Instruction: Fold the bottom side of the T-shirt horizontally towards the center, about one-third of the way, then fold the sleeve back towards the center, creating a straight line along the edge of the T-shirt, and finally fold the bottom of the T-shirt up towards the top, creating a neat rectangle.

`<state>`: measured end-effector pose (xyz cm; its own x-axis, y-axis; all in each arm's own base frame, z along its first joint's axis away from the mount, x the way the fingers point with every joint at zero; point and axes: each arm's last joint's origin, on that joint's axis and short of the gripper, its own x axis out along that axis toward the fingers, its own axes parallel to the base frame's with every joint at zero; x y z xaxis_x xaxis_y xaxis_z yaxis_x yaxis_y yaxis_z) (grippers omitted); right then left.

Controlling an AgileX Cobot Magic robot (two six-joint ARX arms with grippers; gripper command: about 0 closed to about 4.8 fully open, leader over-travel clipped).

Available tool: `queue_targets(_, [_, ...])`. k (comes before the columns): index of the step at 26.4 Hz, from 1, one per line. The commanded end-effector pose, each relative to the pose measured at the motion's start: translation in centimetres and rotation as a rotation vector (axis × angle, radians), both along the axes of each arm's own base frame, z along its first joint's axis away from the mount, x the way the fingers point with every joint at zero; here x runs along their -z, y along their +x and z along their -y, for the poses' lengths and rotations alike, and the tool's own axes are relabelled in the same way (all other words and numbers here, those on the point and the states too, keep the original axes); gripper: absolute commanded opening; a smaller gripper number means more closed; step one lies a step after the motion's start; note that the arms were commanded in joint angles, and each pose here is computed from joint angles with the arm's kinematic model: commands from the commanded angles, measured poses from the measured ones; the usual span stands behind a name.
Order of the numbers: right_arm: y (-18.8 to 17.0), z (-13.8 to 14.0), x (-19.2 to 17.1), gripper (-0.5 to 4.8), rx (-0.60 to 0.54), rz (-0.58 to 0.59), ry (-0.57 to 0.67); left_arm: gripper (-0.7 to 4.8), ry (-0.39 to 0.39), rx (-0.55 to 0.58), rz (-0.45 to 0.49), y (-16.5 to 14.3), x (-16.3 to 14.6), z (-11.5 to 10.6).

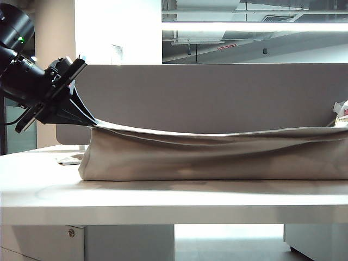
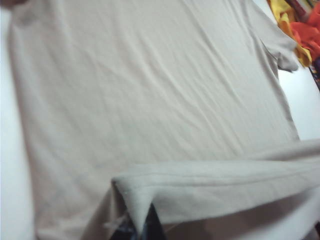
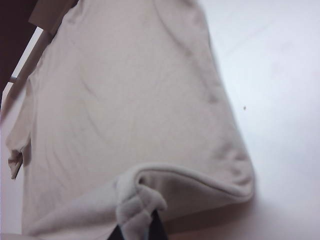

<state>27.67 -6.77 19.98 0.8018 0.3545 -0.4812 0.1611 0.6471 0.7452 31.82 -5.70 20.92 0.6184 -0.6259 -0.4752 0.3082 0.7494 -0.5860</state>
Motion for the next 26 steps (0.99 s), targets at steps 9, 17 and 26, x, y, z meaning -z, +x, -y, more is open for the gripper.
queue_targets(9, [3.3, -0.8, -1.3, -0.02, -0.053, 0.045, -0.014, -0.06, 0.048, -0.043, 0.062, 1.6, -0.1, 0.0])
queue_targets(17, [6.2, -2.1, -0.4, -0.02, -0.106, 0.02, -0.01, -0.06, 0.095, -0.061, 0.106, 3.3, 0.3, 0.1])
queue_targets(26, [8.4, -1.7, -0.1, -0.02, -0.089, 0.022, -0.053, -0.06, 0.113, -0.052, 0.108, 6.4, 0.5, 0.5])
